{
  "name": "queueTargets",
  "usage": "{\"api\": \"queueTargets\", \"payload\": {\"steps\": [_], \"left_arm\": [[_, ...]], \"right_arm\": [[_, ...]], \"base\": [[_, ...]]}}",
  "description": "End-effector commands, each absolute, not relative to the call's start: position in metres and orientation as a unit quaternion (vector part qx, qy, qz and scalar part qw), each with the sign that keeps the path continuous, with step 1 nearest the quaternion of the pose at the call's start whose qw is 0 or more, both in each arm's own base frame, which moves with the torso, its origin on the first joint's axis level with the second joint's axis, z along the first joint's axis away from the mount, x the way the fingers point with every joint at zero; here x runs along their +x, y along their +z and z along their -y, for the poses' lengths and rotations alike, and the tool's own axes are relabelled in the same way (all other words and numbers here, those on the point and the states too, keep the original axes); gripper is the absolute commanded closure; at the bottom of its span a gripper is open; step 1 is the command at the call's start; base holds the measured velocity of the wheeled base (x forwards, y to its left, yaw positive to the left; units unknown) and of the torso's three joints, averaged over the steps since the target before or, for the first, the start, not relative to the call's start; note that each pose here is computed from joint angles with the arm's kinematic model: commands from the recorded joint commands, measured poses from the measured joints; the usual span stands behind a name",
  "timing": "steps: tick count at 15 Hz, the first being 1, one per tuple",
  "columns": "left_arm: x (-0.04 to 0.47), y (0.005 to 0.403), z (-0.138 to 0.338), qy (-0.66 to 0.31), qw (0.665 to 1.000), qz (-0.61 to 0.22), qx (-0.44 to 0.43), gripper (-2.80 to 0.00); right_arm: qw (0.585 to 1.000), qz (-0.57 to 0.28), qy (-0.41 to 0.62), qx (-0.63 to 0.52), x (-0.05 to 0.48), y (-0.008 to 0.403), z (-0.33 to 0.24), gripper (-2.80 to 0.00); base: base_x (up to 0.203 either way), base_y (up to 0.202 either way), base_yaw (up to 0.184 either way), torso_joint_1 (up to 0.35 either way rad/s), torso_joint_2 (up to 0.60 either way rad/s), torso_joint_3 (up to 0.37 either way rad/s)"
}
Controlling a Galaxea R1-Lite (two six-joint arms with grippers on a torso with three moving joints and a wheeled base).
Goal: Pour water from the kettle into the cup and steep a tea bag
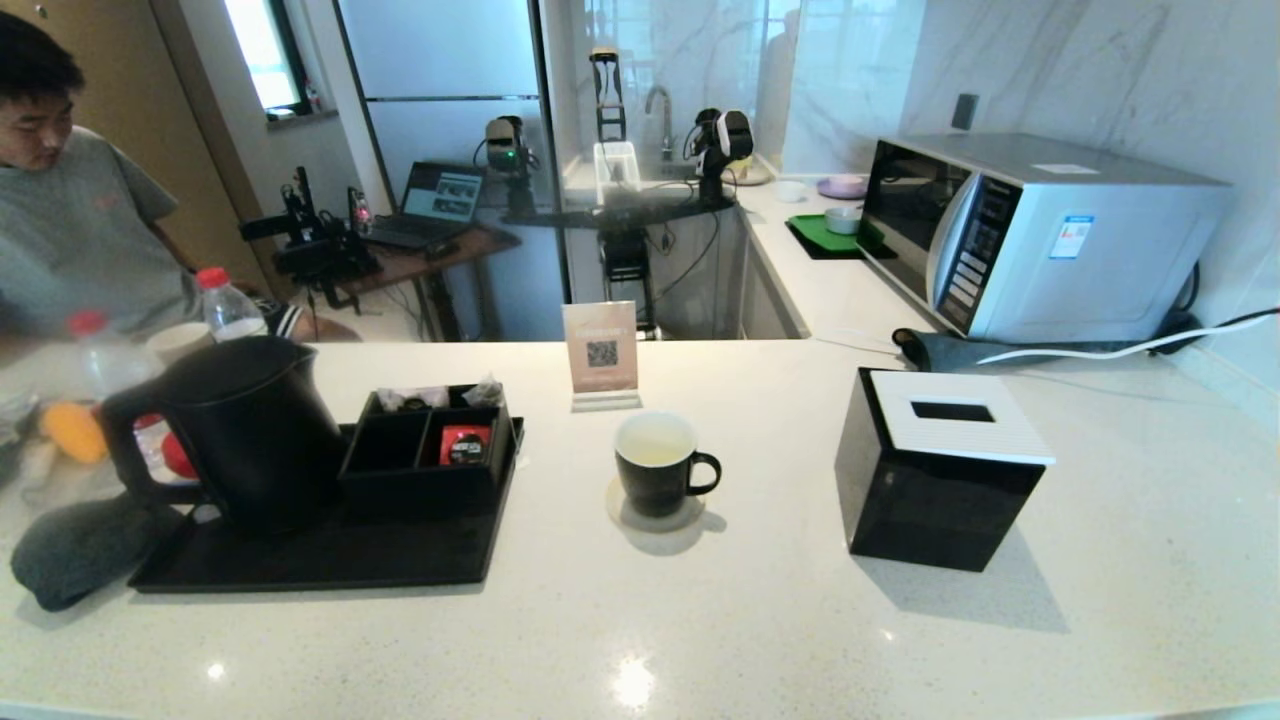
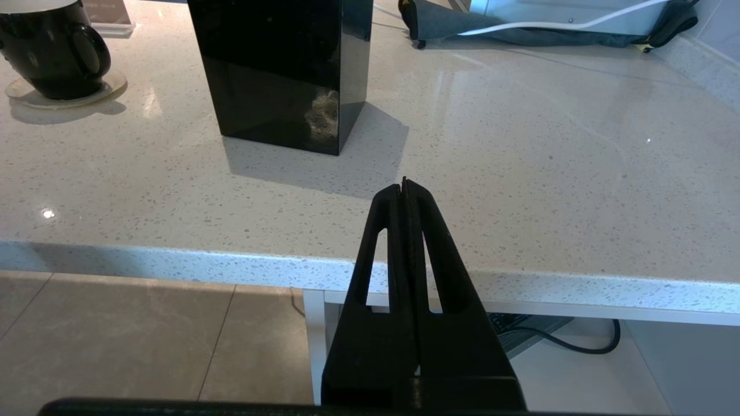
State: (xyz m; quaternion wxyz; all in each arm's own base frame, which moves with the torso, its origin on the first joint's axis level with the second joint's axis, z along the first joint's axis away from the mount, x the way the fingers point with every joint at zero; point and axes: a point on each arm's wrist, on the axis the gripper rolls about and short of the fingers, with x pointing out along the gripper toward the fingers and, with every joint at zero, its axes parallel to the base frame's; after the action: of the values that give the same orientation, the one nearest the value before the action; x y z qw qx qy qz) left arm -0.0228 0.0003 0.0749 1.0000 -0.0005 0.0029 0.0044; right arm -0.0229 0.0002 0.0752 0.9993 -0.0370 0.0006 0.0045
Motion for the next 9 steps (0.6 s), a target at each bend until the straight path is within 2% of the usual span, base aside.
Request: {"api": "queueTargets", "payload": {"steps": [1,9], "left_arm": [[-0.0228,0.0750,-0.0003,0.005,1.000,-0.002,-0.001,0.00],[-0.0228,0.0752,-0.0003,0.005,1.000,-0.001,-0.009,0.00]], "right_arm": [[0.999,-0.001,0.005,-0.038,-0.0228,0.0752,-0.0002,0.00],[0.999,-0.001,0.005,-0.038,-0.0228,0.0752,-0.0002,0.00]], "base": [[0.000,0.000,0.000,0.000,0.00,0.000],[0.000,0.000,0.000,0.000,0.00,0.000]]}}
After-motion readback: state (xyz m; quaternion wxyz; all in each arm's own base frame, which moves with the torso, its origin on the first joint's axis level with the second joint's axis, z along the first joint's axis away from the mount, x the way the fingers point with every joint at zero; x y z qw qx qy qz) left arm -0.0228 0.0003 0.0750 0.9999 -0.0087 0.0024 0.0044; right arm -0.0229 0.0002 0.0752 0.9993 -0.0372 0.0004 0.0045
